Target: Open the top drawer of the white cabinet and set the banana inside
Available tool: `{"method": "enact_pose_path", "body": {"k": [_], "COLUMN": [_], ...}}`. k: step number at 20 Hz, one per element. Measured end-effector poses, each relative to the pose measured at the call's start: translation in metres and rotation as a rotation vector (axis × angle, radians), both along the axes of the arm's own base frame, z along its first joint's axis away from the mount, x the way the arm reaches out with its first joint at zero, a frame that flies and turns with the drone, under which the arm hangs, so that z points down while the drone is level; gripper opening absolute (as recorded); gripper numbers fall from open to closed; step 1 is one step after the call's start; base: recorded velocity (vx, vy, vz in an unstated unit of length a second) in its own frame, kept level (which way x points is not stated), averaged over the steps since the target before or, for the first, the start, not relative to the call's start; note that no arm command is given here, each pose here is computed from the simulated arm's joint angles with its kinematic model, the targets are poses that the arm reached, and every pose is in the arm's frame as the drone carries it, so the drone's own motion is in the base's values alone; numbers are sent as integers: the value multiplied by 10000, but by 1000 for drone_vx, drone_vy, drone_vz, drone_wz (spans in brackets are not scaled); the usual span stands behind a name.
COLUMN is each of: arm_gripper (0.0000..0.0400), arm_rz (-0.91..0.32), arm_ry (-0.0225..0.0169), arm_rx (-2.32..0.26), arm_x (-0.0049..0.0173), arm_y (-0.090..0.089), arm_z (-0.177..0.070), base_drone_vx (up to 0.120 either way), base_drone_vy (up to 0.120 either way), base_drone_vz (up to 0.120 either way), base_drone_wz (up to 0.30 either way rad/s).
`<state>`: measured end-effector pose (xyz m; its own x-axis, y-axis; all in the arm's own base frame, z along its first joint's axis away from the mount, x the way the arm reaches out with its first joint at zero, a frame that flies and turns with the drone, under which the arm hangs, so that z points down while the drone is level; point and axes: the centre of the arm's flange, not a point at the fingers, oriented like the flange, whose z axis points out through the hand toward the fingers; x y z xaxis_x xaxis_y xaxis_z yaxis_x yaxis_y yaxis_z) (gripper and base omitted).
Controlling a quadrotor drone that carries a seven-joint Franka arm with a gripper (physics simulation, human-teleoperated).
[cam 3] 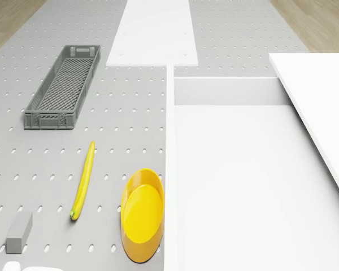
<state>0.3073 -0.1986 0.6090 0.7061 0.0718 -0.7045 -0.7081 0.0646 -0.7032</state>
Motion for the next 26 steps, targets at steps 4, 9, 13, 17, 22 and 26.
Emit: {"method": "enact_pose_path", "body": {"k": [4,9,13,17,22,26], "arm_gripper": [400,400,400,400,400,400], "arm_rz": [24,13,-7,-23,-36,-40], "arm_ry": [-42,-38,-15,1,11,15], "arm_rx": [6284,11120,12960,13866,14375,14554], "arm_x": [4,1,-2,-3,-5,-5], "arm_y": [279,701,886,979,1031,1049], "arm_z": [-576,-864,-921,-937,-942,-943], "base_drone_vx": [120,120,120,120,120,120], "base_drone_vy": [120,120,120,120,120,120], "base_drone_vz": [0,0,0,-20,-120,-120], "base_drone_wz": [0,0,0,0,0,0]}}
